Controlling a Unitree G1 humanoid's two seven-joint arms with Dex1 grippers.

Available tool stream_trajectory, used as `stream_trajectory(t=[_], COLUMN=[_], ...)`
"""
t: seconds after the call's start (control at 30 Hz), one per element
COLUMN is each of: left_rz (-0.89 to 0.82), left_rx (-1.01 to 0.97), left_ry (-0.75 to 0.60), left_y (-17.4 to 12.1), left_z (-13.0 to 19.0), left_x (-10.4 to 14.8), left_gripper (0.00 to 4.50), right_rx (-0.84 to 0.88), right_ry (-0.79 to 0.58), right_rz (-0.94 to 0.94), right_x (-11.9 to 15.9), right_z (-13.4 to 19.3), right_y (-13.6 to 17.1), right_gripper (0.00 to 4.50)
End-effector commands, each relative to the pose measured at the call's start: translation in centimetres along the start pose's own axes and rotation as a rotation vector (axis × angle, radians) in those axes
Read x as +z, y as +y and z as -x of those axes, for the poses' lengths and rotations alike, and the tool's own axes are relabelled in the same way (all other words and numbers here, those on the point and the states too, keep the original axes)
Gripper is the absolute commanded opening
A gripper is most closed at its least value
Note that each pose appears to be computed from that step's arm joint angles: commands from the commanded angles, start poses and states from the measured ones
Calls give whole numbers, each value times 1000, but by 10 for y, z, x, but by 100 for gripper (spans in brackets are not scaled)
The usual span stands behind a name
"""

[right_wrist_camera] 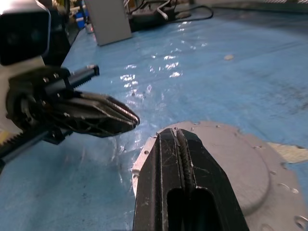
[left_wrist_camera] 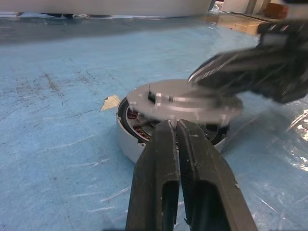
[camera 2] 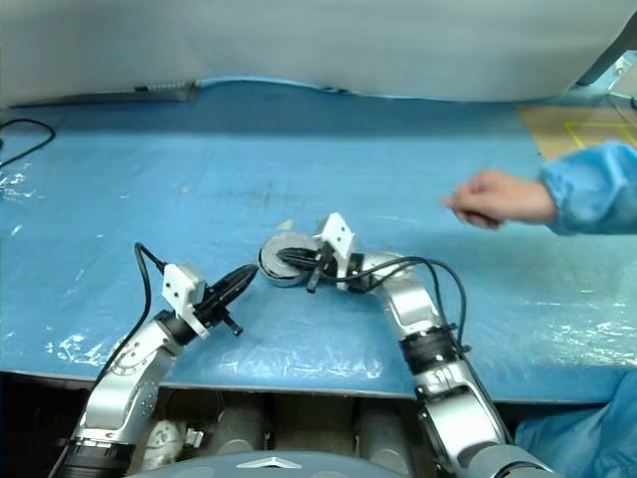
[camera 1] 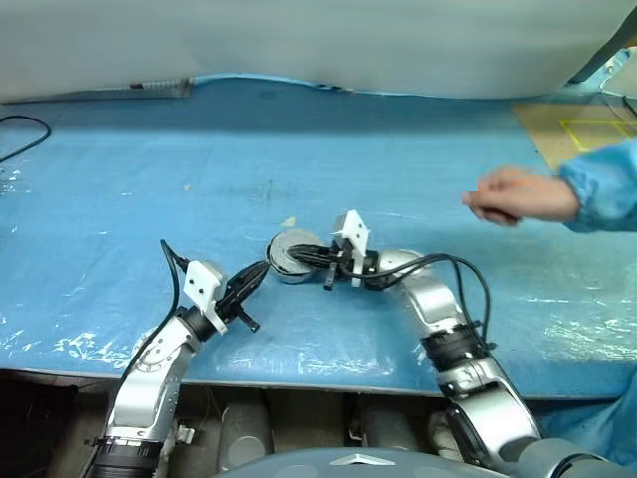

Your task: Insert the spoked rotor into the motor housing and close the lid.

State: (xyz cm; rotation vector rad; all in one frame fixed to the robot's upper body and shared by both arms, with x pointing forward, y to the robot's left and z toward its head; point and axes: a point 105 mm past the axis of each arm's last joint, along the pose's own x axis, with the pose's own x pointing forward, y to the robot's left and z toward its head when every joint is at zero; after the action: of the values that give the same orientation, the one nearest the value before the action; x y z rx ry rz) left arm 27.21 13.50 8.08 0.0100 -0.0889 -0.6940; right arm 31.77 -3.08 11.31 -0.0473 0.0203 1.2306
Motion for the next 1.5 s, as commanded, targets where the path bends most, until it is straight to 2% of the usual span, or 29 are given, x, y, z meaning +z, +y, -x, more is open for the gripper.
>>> stream_trajectory(t=[0.03, 0.27, 0.43, 1.1, 1.37, 1.5], left_rz=[-30, -57, -41, -33, -33, -41], left_rx=[-14, -8, -35, -42, -33, -25], left_ry=[-30, -77, -84, -75, -62, -59], left_y=[-1, 6, 7, 1, 4, 7], left_z=[-2, -1, 0, 0, 5, 5], left_x=[2, 2, 2, -1, -9, -12], left_gripper=[22, 22, 22, 22, 22, 22], right_rx=[-49, -168, -217, -251, -400, -453], right_ry=[-73, -9, 22, 37, 190, 162], right_rz=[6, -10, -17, 8, 52, 78], right_x=[19, -1, -9, -10, -36, -22], right_z=[23, 65, 75, 67, 53, 35], right_y=[1, -1, -4, -13, -53, -79], right_gripper=[0, 0, 0, 0, 0, 0])
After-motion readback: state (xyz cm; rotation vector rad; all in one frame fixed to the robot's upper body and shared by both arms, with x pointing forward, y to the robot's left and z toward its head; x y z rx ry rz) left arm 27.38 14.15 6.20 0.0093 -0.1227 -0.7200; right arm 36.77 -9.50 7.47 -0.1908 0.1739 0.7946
